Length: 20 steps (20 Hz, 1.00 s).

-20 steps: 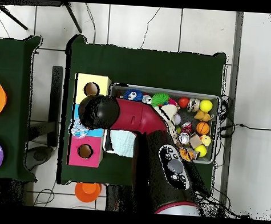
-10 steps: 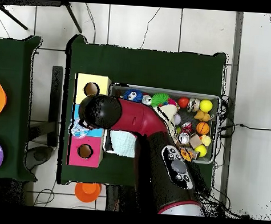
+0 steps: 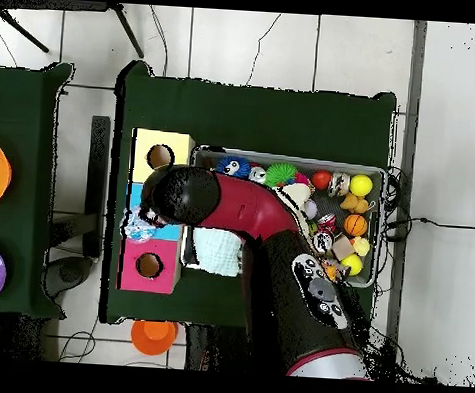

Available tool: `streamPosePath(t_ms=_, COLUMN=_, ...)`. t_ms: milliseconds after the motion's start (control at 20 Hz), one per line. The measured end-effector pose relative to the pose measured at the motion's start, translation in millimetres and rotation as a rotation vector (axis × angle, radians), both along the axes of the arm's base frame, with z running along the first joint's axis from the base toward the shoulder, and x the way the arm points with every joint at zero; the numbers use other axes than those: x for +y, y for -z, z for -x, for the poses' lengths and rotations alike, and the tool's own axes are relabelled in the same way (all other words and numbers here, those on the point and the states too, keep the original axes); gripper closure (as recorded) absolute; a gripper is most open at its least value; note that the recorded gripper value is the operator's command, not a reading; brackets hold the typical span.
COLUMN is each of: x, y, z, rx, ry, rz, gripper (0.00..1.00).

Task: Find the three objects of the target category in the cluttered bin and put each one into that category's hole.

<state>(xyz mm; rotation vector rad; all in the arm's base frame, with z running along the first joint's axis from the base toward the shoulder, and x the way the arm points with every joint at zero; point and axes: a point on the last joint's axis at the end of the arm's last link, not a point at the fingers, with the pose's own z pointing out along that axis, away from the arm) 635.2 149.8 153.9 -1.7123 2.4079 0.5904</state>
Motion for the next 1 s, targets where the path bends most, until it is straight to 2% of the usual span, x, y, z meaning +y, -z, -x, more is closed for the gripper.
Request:
streamPosePath(t_ms=600, x=4, y=15, z=-11.2, rx=-0.077, ry=0.034, rz=-0.014, gripper=0.00)
streamPosePath(t_ms=800, x=5, y=20, z=-10.8, rx=-0.079, ry=0.037, rz=-0.018, gripper=0.00)
streamPosePath(t_ms=1000, x=8, y=26, z=-5.8, rx=-0.061, ry=0.033, rz=-0.031, gripper=0.00)
